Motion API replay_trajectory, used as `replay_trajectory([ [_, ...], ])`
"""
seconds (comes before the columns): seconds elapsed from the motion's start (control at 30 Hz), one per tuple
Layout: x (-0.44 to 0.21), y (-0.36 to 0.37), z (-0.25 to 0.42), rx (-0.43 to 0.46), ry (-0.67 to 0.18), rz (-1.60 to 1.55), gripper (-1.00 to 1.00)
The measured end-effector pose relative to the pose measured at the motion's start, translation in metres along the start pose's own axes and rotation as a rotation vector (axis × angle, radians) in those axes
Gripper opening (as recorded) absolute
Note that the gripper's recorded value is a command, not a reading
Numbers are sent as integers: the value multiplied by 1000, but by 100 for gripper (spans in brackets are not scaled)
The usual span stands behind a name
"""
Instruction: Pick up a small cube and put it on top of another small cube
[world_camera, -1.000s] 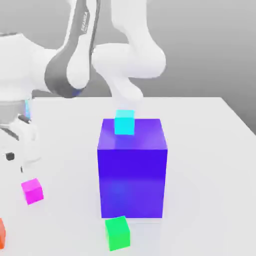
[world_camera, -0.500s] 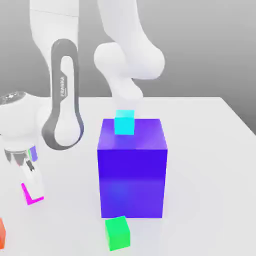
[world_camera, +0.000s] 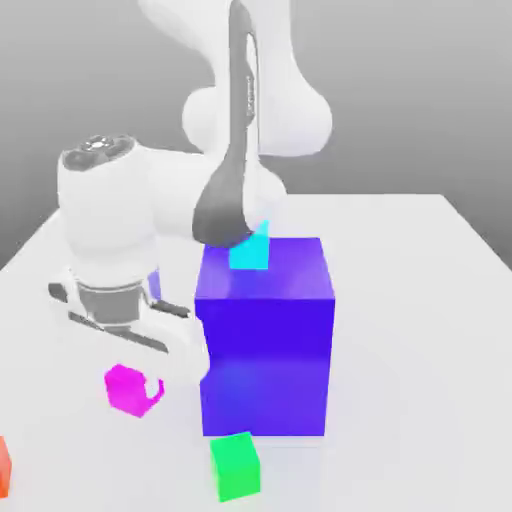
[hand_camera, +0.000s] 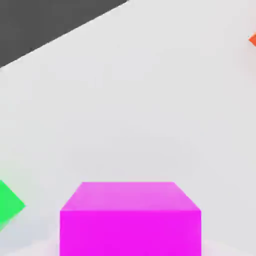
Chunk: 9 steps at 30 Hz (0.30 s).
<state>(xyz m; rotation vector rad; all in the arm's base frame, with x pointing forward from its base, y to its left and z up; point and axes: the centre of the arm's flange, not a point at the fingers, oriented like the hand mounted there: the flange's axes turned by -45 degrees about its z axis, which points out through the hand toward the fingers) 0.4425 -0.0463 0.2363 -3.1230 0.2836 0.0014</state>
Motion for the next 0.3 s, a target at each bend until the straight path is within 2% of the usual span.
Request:
replay_trajectory([
  [0.17,4,-21,40,-5,1,-70,-100],
  [0.2,4,-21,51,-6,1,-71,100],
  [0.3,4,-21,51,-6,1,-71,100],
])
